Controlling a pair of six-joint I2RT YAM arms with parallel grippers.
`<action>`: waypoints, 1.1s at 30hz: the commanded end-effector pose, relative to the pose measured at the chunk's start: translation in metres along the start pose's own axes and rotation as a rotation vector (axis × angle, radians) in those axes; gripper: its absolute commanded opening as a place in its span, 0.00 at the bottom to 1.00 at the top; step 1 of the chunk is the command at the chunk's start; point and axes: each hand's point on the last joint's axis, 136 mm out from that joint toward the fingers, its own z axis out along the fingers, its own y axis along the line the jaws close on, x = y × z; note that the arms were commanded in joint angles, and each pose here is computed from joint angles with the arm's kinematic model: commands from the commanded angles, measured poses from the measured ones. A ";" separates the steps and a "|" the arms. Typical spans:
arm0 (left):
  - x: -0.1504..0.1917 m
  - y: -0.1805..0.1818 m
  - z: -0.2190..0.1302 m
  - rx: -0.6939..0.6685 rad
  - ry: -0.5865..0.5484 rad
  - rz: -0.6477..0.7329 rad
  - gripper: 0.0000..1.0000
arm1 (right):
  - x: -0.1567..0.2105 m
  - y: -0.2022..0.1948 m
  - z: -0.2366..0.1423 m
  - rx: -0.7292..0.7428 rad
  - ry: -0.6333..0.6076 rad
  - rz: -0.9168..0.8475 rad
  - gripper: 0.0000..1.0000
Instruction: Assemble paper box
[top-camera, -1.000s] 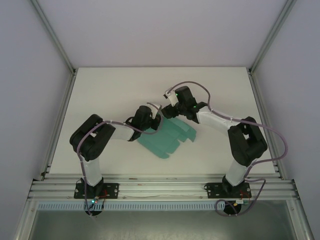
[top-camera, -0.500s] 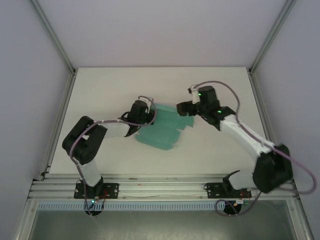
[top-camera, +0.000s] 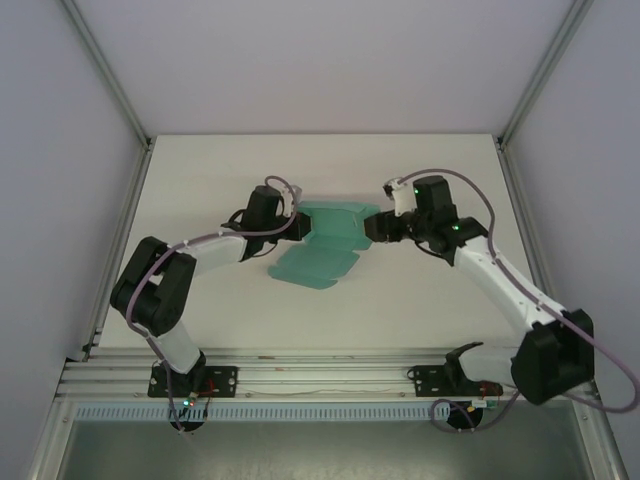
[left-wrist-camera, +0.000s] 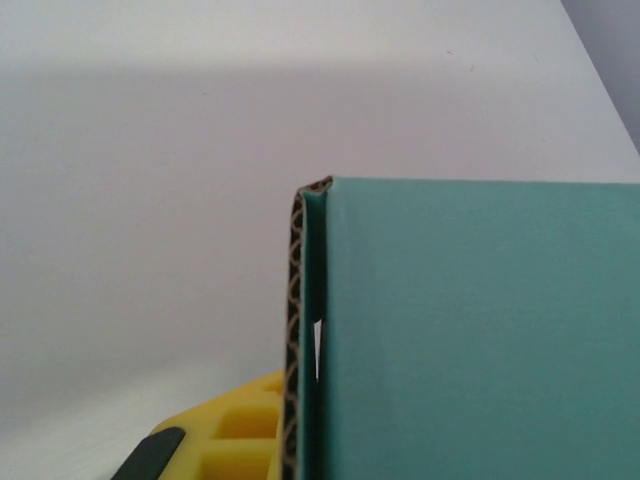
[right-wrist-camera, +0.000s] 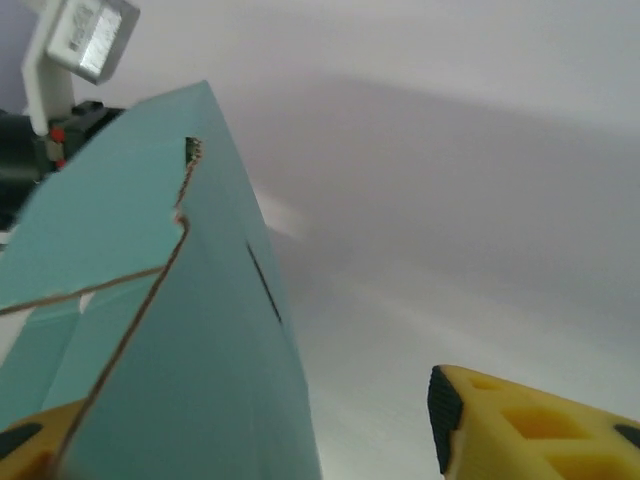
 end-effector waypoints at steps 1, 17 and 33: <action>-0.010 -0.010 -0.005 0.017 0.000 0.001 0.00 | -0.018 0.009 0.004 -0.056 -0.027 -0.056 0.38; -0.014 0.114 -0.023 -0.809 -0.047 -0.124 0.00 | -0.020 0.024 -0.005 -0.072 -0.132 -0.085 0.00; -0.019 0.090 -0.014 -0.650 -0.046 -0.082 0.27 | -0.027 0.027 0.003 -0.060 -0.146 -0.087 0.00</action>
